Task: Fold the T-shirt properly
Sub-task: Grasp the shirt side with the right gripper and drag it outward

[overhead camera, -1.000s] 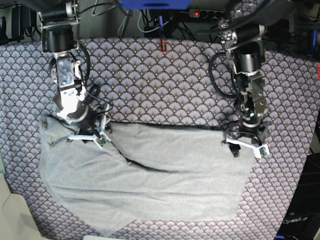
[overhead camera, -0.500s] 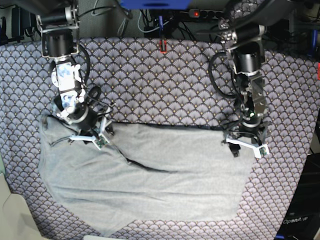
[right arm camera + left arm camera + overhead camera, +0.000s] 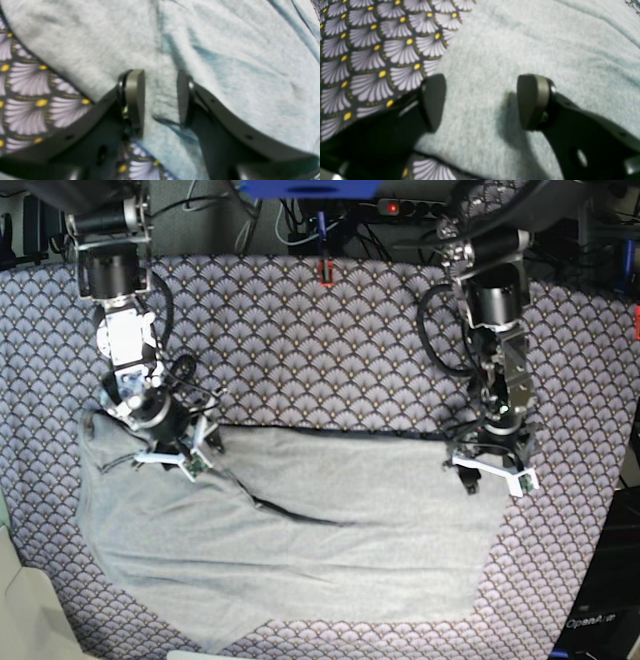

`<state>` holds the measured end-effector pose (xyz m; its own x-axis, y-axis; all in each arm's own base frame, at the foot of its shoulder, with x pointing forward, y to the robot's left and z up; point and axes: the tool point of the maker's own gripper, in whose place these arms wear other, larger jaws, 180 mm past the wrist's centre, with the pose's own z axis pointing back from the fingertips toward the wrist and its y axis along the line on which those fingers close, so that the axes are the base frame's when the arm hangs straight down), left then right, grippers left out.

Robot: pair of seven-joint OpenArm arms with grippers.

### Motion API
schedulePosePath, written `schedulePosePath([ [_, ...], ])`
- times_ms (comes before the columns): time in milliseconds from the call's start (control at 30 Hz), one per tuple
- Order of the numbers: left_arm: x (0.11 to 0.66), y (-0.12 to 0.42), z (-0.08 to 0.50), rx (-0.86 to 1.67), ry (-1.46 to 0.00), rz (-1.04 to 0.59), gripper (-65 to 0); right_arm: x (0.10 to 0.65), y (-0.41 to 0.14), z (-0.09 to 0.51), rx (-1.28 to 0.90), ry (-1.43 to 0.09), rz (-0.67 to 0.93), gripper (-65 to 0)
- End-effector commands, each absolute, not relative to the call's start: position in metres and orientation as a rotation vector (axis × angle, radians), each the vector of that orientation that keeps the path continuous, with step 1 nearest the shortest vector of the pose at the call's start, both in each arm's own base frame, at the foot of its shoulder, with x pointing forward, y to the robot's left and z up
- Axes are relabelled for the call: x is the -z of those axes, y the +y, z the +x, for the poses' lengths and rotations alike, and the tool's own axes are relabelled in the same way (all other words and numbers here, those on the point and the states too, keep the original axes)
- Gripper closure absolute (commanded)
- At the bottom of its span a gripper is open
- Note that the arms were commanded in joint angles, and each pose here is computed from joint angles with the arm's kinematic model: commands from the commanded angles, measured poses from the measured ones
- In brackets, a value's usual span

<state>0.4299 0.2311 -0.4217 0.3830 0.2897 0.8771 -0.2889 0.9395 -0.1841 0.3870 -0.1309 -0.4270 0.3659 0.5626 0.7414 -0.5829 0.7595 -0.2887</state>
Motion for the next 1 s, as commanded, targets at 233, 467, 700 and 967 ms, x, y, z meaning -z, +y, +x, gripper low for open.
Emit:
schedulePosePath([
  [233,0.412,0.233,0.438,-0.370,-1.136,0.000,-43.2,0.426,-0.157,0.399,-0.740,-0.907,-0.036,-14.3],
  [467,0.412,0.233,0.438,-0.370,-1.136,0.000,-43.2,0.423,-0.156,0.401,-0.742,-0.914,-0.037,-2.5],
  [700,0.412,0.233,0.438,-0.370,-1.136,0.000,-43.2,0.398,-0.153,0.417,-0.758,-0.980,-0.064,0.0],
  [967,0.416,0.234,0.431,-0.366,-1.128,0.006,-43.2,0.345,-0.154,0.454,-0.783,-1.090,-0.120,-0.3],
])
